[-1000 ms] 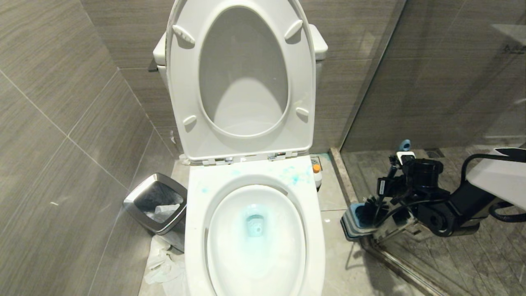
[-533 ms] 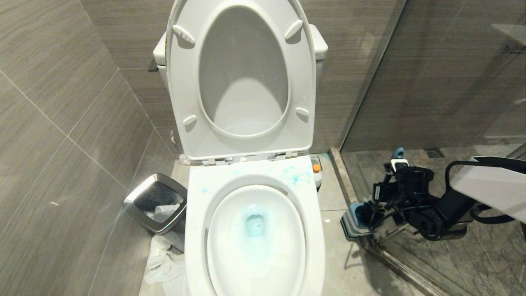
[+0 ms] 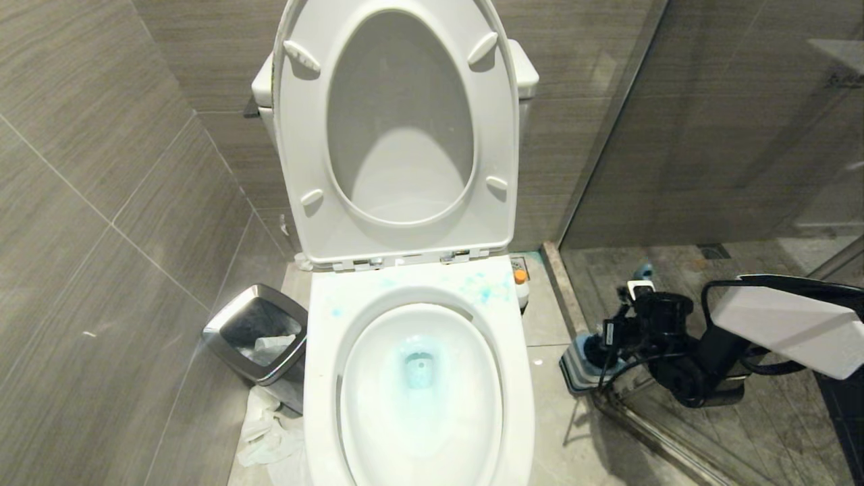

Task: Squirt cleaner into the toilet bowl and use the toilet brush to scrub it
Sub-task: Put the toilet brush back

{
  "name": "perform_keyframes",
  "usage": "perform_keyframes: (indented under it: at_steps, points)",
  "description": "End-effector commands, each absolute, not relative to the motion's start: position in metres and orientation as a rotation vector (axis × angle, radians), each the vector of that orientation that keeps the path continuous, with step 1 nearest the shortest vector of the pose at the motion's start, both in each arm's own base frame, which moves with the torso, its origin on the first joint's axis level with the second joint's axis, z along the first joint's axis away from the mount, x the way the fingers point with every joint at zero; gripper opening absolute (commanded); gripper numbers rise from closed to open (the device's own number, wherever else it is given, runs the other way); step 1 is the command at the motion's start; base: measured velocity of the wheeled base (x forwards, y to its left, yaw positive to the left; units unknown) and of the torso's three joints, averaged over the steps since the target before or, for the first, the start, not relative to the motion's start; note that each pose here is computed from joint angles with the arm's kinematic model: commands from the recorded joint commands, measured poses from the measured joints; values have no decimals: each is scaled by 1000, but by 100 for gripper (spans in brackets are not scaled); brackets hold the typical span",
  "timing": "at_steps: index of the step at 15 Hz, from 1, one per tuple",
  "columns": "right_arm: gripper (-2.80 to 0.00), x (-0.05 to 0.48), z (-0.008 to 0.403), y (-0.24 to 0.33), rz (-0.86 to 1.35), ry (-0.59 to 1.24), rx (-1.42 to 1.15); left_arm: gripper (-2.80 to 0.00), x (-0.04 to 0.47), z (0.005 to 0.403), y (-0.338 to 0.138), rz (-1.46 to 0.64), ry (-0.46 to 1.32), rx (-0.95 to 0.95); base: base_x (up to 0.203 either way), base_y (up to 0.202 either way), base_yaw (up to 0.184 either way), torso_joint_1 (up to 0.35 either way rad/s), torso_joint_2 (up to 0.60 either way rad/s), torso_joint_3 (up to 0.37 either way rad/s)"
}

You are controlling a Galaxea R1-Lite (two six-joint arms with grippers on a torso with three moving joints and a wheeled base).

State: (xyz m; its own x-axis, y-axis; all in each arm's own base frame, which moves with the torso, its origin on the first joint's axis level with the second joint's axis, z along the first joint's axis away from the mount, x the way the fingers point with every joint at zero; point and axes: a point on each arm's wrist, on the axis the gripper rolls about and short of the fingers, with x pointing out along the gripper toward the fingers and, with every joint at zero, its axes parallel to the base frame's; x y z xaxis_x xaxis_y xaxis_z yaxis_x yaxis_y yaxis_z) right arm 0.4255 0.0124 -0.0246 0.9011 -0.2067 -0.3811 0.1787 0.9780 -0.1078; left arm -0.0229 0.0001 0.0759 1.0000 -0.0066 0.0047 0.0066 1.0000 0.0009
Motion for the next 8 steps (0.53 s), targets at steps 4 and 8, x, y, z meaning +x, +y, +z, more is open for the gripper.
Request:
perform_keyframes:
  at_steps: [4,8]
  points:
    - [-280,421,-40,13,-188,453,-94,-280,-23,76,0,-6,-5,1,0,0,0,0,0,0]
    - [-280,385,-33,11,-183,545,-108,-280,-23,76,0,-6,-5,1,0,0,0,0,0,0]
